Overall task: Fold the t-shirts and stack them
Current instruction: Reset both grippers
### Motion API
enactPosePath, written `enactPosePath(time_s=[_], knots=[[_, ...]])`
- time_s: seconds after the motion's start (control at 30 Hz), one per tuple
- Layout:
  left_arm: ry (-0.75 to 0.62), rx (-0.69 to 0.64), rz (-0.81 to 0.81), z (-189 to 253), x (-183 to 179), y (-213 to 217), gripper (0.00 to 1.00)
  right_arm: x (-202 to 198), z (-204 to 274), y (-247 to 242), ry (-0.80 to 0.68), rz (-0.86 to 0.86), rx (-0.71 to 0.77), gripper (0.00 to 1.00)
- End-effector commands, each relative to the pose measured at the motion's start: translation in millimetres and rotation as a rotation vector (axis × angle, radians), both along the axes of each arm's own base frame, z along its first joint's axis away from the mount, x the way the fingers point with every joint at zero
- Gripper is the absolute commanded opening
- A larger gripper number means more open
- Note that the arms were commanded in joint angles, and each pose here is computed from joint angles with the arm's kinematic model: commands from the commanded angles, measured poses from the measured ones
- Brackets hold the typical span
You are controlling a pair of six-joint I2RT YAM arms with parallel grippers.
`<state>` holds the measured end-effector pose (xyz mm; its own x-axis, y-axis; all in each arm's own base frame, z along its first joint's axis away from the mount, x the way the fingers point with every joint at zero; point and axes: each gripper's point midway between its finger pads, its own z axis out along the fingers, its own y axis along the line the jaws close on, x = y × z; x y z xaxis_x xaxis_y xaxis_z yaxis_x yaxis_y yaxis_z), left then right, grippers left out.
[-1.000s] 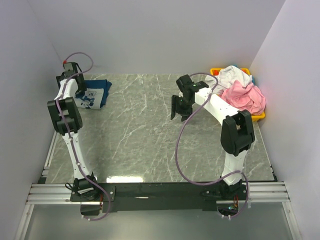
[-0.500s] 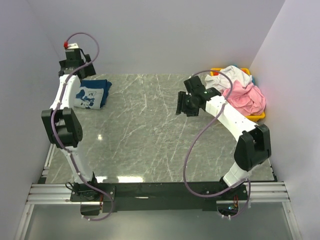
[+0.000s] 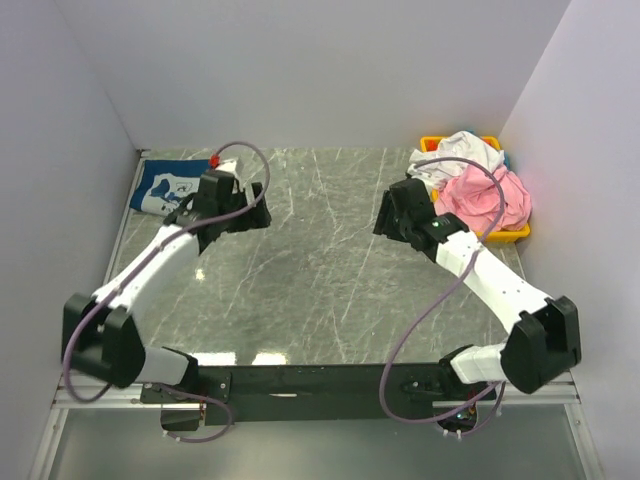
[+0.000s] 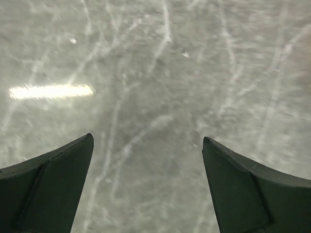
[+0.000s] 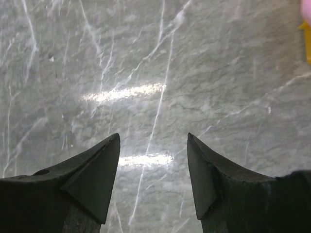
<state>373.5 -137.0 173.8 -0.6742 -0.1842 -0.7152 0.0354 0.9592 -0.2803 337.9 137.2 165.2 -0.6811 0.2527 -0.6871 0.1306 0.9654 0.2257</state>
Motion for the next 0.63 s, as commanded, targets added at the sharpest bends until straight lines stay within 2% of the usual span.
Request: enactPosePath(time_s=[0.0, 0.13, 0.4, 0.6], knots=[[-0.133, -0.172, 0.037, 43.8, -9.7, -13.1, 0.99, 9.5, 21.6, -18.3, -0.149, -0.111, 0.01, 0.64], [-0.164, -0.176, 0.029, 45.2, -22.3, -9.6, 0.99, 3.8, 15.6, -24.8, -0.177, -0.14, 0.019, 0.64], [-0.153, -0.106, 0.119, 36.2, -15.1, 7.9, 1.0, -3.0, 12.1, -40.0, -0.2, -0.179, -0.03, 0.64], [-0.172, -0.082, 0.108, 37.0, -9.9, 8.7, 1.0, -11.5, 13.2, -45.9, -0.203, -0.205, -0.019, 0.64]])
